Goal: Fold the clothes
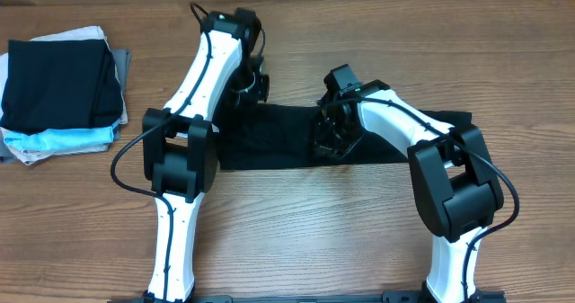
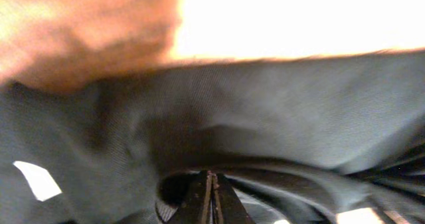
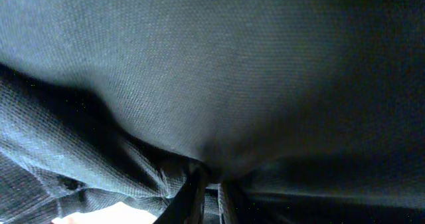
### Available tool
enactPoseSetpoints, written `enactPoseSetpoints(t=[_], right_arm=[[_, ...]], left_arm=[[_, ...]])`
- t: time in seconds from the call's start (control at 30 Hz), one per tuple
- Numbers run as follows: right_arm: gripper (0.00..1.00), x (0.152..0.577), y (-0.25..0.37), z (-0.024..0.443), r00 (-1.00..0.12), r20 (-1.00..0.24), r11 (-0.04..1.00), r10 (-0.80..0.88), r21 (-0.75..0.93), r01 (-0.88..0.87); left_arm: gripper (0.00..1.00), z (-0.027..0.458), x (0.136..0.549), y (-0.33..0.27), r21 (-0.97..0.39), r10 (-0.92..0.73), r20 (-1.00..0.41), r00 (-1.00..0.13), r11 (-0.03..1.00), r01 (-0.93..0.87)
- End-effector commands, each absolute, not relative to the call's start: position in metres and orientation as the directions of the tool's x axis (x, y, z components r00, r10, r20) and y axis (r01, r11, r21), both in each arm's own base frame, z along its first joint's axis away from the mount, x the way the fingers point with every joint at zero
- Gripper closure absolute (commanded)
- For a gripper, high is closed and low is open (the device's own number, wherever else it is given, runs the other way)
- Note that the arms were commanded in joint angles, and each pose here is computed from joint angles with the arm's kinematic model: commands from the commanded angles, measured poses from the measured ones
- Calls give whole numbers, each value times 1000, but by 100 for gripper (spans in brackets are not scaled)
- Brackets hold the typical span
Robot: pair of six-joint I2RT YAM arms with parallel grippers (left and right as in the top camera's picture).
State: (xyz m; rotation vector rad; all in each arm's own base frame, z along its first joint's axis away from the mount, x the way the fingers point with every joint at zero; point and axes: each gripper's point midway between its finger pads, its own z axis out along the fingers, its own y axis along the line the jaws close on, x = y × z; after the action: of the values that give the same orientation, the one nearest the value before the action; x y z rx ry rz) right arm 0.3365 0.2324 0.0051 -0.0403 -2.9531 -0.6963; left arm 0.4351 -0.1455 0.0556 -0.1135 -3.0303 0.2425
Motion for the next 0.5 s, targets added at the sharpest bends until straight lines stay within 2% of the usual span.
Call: enactPoseSetpoints(t=[0.0, 0.1, 0.23, 0.33, 0.47], right_arm=[[87, 343, 236, 21, -997, 76, 892, -2, 451, 32], [83, 351, 233, 46, -999, 50, 886, -3, 463, 21], [78, 365, 211, 81, -999, -27, 908, 33, 418, 18], [76, 372, 180, 95, -994, -63, 932, 90, 358, 62], [80, 372, 145, 91, -986, -24, 938, 165, 314, 149]], left_arm=[[91, 126, 456, -159, -255, 102, -94, -990, 959, 123], [86, 150, 459, -168, -308, 87, -144, -986, 943, 128], [88, 154, 446, -188, -402, 95, -99, -991, 907, 127], [91, 145, 436, -202, -421, 123, -56, -991, 897, 135], [91, 132, 425, -225, -419, 176, -43, -983, 890, 178]])
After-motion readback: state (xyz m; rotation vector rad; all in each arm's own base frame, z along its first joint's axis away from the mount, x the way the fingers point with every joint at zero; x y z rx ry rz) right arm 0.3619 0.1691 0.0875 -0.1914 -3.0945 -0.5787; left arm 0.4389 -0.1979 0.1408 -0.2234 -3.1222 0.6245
